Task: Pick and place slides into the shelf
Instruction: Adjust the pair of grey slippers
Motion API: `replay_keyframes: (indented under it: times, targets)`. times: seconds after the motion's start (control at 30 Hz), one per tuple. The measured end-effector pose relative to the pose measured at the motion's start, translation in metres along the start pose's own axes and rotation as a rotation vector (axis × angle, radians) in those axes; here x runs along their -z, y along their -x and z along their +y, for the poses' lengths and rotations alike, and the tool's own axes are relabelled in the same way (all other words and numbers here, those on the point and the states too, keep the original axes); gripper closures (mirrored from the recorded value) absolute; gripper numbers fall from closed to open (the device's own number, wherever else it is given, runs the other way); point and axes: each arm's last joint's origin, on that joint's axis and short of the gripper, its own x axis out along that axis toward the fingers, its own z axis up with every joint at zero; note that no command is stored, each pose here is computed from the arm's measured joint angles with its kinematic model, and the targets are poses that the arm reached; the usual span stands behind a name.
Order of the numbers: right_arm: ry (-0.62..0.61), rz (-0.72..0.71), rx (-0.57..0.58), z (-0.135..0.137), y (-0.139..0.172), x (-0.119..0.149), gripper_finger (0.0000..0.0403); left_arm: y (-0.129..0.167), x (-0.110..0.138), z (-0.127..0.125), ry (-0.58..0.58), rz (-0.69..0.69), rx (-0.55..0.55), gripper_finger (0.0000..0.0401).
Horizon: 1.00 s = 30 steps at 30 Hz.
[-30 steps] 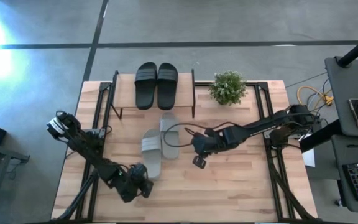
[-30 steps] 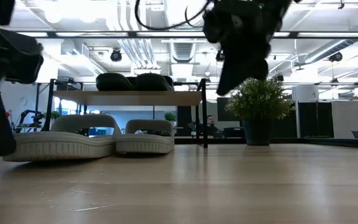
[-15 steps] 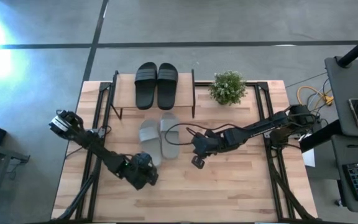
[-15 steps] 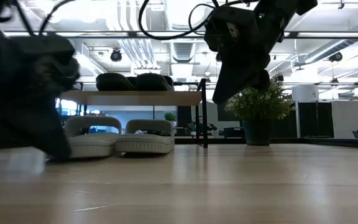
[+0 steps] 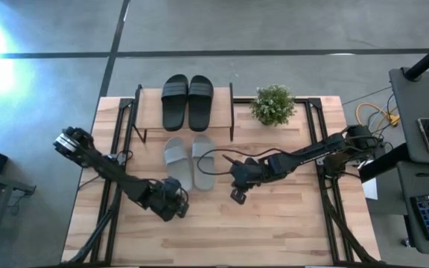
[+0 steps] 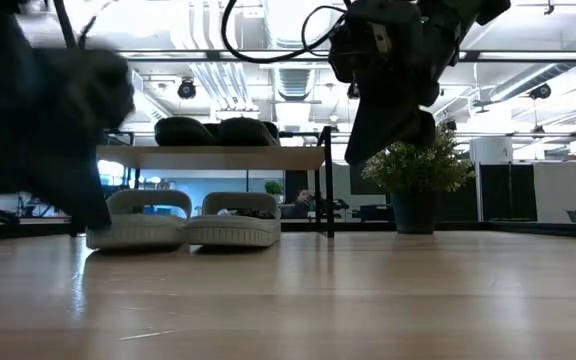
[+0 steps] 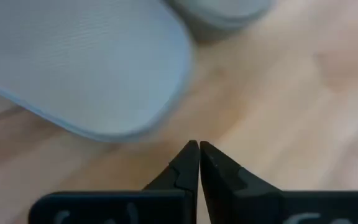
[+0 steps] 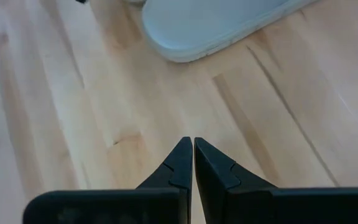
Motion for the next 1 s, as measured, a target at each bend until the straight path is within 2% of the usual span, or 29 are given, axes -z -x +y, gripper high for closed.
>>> replay_keyframes:
  times: [0.1, 0.2, 0.33, 0.37, 0.57, 0.8, 1.0]
  targets:
    - [0.003, -0.002, -0.014, 0.001, 0.0, -0.001, 0.0394, 0.017, -0.002, -0.01, -0.014, 0.009, -0.007, 0.0401]
    - [0.009, -0.008, -0.025, 0.0, 0.0, -0.003, 0.0394, 0.032, 0.001, -0.006, 0.025, 0.021, -0.121, 0.0401]
    - [0.006, 0.002, -0.029, -0.004, -0.001, -0.004, 0.0394, 0.047, 0.012, 0.019, 0.291, -0.033, -0.31, 0.0401]
    - [0.007, 0.003, -0.028, -0.004, -0.001, -0.004, 0.0394, 0.05, 0.015, 0.024, 0.349, -0.062, -0.311, 0.0401]
    - [0.029, 0.002, -0.027, -0.005, -0.002, -0.004, 0.0394, 0.054, 0.003, 0.038, 0.4, -0.133, -0.241, 0.0401]
    - [-0.08, -0.006, -0.014, -0.014, -0.003, -0.011, 0.0394, 0.048, -0.025, 0.075, 0.508, -0.245, -0.315, 0.0401]
    - [-0.106, -0.007, -0.012, -0.015, -0.003, -0.012, 0.0394, 0.044, -0.032, 0.104, 0.57, -0.283, -0.347, 0.0401]
